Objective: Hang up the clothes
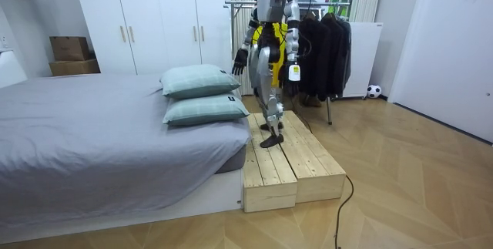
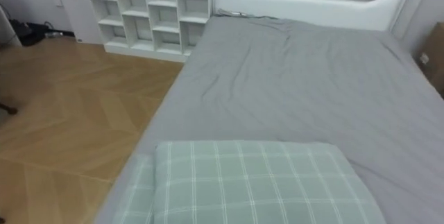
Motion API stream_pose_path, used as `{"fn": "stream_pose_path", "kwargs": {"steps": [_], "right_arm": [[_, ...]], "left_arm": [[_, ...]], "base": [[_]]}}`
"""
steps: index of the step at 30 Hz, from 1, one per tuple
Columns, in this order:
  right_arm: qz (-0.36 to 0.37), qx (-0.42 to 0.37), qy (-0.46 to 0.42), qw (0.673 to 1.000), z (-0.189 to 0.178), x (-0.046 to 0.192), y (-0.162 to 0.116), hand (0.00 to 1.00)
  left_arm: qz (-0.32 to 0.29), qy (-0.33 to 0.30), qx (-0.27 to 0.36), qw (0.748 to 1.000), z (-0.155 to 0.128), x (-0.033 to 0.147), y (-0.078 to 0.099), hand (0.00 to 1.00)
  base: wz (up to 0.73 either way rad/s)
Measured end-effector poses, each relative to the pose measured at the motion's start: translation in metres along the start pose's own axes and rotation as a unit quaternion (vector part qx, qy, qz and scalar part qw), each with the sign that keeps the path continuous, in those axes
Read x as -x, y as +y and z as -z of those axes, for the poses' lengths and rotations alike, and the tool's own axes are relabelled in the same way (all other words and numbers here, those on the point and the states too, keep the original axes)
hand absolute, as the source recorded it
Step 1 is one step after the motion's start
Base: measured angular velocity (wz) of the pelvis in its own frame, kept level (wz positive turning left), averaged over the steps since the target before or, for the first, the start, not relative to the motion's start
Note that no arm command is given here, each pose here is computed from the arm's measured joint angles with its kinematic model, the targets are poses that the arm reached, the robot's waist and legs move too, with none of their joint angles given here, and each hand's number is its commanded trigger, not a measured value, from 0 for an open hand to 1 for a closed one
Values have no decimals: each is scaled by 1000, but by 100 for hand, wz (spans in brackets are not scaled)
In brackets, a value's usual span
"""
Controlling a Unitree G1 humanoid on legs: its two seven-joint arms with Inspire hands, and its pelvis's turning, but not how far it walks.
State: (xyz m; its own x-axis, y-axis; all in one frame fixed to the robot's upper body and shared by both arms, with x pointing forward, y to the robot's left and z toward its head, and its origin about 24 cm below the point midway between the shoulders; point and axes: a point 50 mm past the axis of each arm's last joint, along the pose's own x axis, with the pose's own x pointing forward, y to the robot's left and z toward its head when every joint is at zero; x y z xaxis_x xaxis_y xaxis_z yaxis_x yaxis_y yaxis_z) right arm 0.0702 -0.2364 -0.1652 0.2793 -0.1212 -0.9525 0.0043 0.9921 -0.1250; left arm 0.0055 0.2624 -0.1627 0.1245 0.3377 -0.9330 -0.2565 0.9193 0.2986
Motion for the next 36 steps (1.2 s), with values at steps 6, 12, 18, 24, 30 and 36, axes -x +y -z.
{"fn": "stream_pose_path", "kwargs": {"steps": [6,12,18,24,30,36], "right_arm": [[8,-8,7,1000,15,3,0,0],[-15,-32,10,999,20,3,7,0],[-25,-31,10,999,20,3,8,0],[-33,-45,8,998,21,3,7,0],[-34,-58,9,998,21,3,7,0],[-33,-79,13,996,25,4,7,0]], "left_arm": [[-1,-56,30,998,-30,-1,-5,0],[0,-48,37,998,-23,-1,-8,0],[10,-28,35,999,-6,1,-15,0],[26,-24,38,999,-3,2,-20,0],[40,-24,37,998,-3,2,-22,0],[52,-24,37,998,-2,2,-22,0]], "base": [[14],[-3],[0],[0],[0],[0]]}}
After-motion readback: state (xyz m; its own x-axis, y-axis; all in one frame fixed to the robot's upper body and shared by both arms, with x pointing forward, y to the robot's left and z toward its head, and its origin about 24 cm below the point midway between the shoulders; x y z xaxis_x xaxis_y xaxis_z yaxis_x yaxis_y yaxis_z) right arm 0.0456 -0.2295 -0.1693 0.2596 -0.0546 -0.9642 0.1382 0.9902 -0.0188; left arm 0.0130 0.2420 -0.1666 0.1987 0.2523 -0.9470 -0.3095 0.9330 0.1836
